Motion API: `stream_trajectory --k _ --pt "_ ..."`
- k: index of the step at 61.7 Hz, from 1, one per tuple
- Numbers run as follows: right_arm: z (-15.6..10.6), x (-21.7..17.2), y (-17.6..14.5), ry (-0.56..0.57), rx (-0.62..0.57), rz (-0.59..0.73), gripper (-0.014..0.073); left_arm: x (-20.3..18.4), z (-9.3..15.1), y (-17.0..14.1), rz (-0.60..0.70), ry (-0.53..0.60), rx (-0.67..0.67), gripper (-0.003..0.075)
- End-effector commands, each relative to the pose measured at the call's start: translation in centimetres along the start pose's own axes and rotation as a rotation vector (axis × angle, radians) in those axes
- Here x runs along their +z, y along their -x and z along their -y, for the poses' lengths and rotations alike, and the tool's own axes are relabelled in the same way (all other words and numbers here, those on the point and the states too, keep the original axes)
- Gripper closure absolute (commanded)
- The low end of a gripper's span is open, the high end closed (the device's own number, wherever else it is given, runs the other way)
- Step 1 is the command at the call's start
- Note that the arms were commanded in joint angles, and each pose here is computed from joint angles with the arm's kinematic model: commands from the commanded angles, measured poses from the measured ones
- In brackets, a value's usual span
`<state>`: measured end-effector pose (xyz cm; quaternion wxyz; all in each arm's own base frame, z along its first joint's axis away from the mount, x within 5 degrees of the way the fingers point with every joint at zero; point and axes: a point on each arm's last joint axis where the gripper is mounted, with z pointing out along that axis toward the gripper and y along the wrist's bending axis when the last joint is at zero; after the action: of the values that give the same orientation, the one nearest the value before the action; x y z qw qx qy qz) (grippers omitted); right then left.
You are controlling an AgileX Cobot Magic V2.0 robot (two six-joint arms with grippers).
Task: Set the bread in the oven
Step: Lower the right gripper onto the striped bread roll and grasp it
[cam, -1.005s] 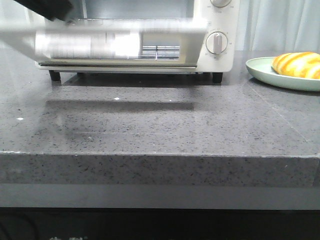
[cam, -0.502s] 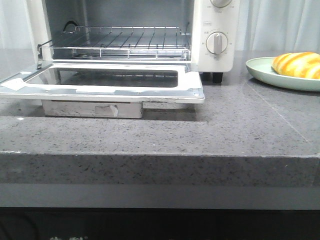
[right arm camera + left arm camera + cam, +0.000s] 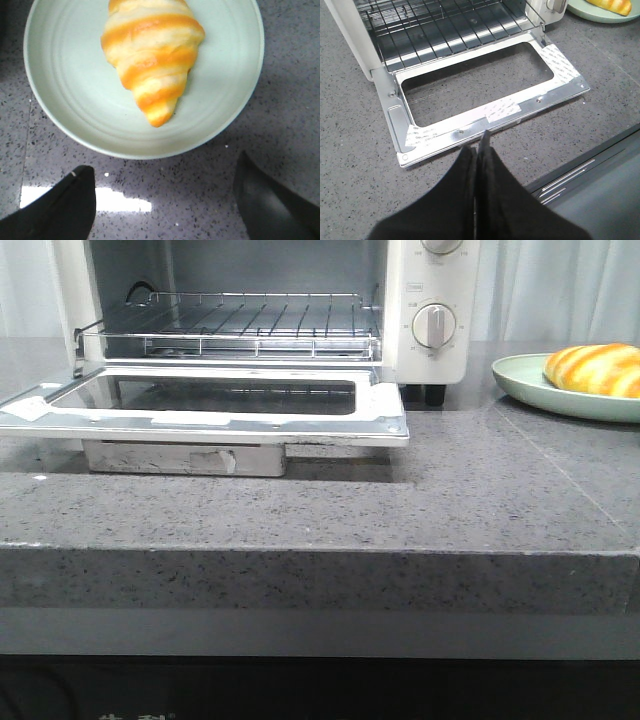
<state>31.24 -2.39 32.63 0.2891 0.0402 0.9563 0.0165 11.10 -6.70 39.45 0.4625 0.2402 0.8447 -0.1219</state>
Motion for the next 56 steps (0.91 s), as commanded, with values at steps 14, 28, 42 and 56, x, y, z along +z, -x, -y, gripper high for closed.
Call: stream_trajectory --k 14,28,42,56 --pt "0.1 2.9 3.7 0.013 -0.027 -0.007 0.0014 -0.7 0.0 1.2 0.098 0.002 -0.010 0.0738" --pt "0.1 5.8 4.7 0.038 -0.045 -0.038 0.0014 -0.7 0.0 1.2 0.098 0.002 -0.010 0.0738" --pt "0.2 7.5 4.8 0.034 -0.041 -0.036 0.0029 -0.7 0.0 1.2 0.098 0.002 -0.010 0.0738" --pt "0.3 7.9 4.8 0.034 -0.056 -0.039 0.0230 -0.7 0.0 1.2 0.098 0.002 -0.010 0.0738"
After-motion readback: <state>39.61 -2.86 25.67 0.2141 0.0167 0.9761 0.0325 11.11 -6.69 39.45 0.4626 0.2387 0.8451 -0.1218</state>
